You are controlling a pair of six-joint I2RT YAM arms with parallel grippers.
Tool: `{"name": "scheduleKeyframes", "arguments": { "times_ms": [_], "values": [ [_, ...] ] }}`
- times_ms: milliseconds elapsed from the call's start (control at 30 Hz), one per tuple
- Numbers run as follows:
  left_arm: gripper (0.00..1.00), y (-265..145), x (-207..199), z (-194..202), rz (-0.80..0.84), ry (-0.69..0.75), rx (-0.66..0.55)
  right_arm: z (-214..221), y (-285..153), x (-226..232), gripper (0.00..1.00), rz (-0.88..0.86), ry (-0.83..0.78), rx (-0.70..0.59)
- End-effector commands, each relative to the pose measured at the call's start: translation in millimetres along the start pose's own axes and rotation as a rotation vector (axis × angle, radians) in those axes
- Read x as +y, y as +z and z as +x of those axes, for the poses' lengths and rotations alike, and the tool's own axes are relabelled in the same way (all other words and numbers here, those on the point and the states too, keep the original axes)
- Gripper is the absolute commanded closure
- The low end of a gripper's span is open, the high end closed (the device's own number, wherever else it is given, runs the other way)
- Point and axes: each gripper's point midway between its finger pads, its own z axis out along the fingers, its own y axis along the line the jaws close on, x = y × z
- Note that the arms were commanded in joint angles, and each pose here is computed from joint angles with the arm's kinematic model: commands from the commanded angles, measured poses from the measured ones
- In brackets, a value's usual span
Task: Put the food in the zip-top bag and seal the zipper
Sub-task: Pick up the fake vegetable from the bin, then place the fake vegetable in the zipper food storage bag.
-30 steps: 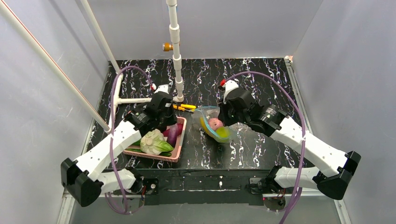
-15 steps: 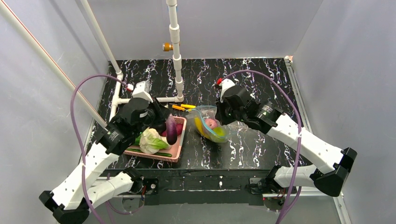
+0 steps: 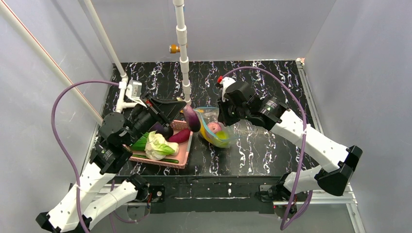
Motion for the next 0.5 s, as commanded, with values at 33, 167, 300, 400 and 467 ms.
{"name": "scheduleKeyframes", "arguments": {
  "times_ms": [33,167,300,400,467],
  "values": [
    [1.0,10,-77,-23,0.44,0.126,-0.096,-13,-14,20,0.99,-0.097,-0.018,-0.023],
    [1.0,24,-87,-17,0.52,0.179,-0.09,-12,-16,25,0.99,-0.126,-0.011,-0.017],
    [1.0,32,-89,1,0.599,0.3,-0.095,-10,-17,24,0.99,-0.126,-0.009,-0.017],
    [1.0,39,-76,17,0.591,0.387,-0.077,-10,-20,24,0.99,-0.128,-0.011,-0.022],
    [1.0,44,-69,28,0.579,0.423,-0.049,-9,-21,24,0.99,-0.129,-0.011,-0.024]
  ]
}}
